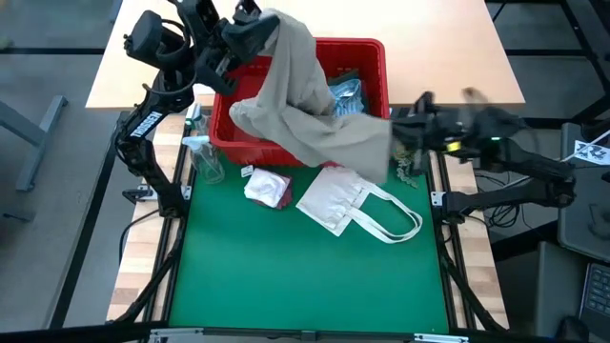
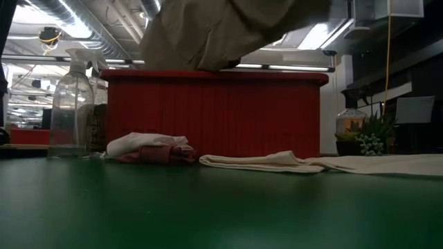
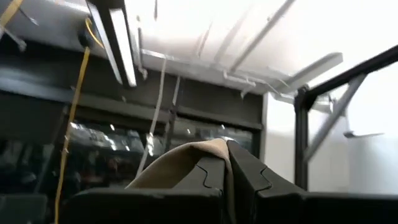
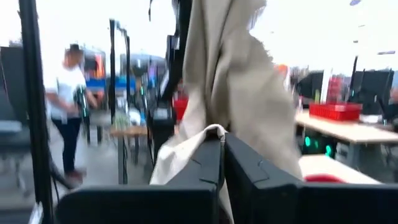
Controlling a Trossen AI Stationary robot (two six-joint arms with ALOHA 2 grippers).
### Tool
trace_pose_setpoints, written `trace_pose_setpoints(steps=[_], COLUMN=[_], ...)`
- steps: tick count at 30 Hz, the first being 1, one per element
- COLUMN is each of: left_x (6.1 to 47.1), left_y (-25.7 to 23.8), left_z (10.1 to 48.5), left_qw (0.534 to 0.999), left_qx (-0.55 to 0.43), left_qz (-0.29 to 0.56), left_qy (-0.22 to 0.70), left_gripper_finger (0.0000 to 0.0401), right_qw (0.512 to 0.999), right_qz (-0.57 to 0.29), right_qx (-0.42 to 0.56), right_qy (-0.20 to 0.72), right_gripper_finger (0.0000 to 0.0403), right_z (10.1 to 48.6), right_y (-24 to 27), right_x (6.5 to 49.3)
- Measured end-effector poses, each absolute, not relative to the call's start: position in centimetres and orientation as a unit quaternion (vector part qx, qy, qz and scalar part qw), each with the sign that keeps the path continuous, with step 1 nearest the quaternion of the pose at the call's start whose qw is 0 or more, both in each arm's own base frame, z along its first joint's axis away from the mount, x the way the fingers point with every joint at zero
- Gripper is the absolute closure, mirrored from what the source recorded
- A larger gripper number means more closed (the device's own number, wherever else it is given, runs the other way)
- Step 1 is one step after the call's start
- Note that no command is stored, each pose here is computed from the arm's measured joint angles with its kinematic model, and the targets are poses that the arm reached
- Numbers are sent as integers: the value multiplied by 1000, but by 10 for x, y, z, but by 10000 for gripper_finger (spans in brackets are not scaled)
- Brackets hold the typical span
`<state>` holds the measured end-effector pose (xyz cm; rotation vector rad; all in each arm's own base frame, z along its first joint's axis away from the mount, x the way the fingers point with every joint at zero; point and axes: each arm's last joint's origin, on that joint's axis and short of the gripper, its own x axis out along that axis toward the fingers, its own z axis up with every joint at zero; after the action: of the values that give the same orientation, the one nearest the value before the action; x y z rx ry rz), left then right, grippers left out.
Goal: Fold Laundry from Bin
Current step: Remove the gray shorts from the red bin
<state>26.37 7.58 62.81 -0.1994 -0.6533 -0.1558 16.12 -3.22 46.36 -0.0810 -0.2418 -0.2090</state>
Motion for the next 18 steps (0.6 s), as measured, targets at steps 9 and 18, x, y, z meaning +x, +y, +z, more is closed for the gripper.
trace_pose_setpoints(steps=[9,18], left_x=[277,283], left_y=[80,71], left_z=[609,604], left_qw=[967,974], left_qx=[-117,-100], left_qz=[-30,-9], left_qy=[-223,-203], left_gripper_finger=[401,401], right_qw=[966,966], right_qz=[-110,-48], right_qx=[-48,-28], right_qy=[-229,-252], right_gripper_finger=[397,400], right_z=[487,491], right_y=[-23,-18], right_x=[112,103])
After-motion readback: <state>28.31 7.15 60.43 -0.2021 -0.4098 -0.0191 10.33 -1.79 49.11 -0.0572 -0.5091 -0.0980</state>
